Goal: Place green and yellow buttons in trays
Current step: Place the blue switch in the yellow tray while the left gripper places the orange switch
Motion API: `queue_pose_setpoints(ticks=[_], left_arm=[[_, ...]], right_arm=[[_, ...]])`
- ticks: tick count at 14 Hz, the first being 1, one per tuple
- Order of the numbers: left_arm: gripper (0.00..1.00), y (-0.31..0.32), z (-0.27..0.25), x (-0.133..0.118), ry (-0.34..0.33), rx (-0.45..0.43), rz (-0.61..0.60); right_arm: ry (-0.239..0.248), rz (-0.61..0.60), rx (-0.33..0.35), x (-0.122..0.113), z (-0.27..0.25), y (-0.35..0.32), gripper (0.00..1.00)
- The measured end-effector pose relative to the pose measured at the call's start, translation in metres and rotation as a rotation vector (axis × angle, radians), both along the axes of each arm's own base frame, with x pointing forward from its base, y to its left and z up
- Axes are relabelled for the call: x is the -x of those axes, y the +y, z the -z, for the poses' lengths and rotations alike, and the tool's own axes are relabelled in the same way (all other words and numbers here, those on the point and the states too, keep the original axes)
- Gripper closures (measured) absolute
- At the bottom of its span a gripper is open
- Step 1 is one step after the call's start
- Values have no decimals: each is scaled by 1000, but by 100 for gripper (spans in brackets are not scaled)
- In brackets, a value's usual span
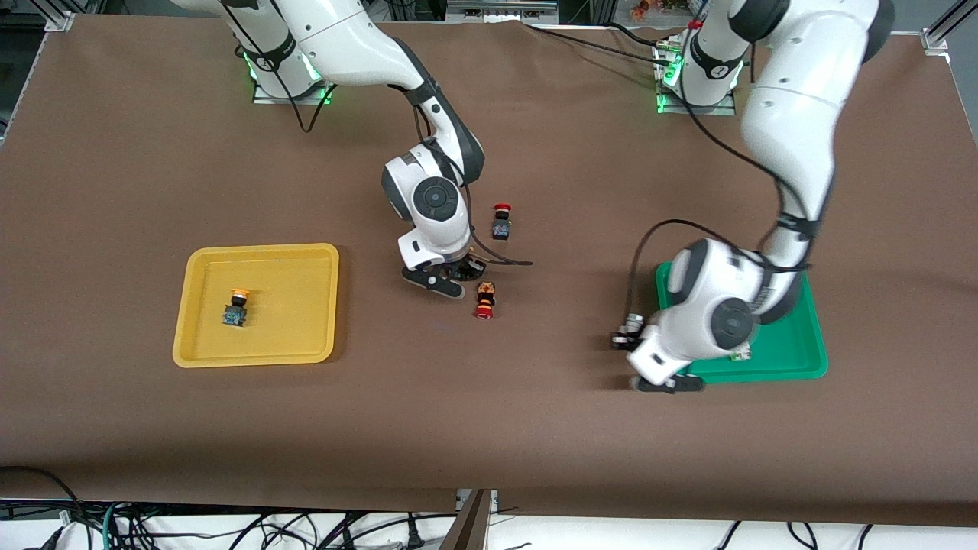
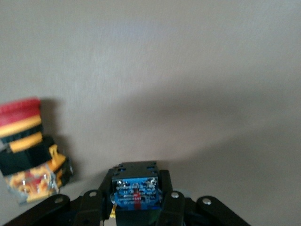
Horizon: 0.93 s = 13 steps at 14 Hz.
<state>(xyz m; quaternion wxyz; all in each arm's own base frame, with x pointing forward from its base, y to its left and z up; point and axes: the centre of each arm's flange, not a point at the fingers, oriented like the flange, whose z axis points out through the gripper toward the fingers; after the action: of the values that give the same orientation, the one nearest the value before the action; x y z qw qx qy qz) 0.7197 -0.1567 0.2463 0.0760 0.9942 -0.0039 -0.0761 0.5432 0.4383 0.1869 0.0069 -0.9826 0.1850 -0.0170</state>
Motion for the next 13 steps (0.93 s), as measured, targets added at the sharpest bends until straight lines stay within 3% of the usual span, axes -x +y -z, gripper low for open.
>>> queue_pose_setpoints(ticks=[3, 5, 8, 9, 11, 13], left_arm=[[55, 74, -7, -6, 42, 23, 85], [40, 103, 11, 1, 93, 67, 75], [12, 113, -5, 13, 183, 95, 81], [1, 112, -35, 16, 191, 91, 93], [0, 116, -125, 29, 178, 71, 110], [0, 126, -217, 52, 128, 44, 109]], right_arm=[[24, -87, 17, -56, -25, -78, 59], [66, -164, 25, -92, -41, -156, 59], [147, -274, 65, -116, -48, -256, 59], [164, -296, 74, -116, -44, -273, 59], [195, -305, 83, -109, -30, -284, 59], [203, -303, 87, -108, -24, -288, 44]])
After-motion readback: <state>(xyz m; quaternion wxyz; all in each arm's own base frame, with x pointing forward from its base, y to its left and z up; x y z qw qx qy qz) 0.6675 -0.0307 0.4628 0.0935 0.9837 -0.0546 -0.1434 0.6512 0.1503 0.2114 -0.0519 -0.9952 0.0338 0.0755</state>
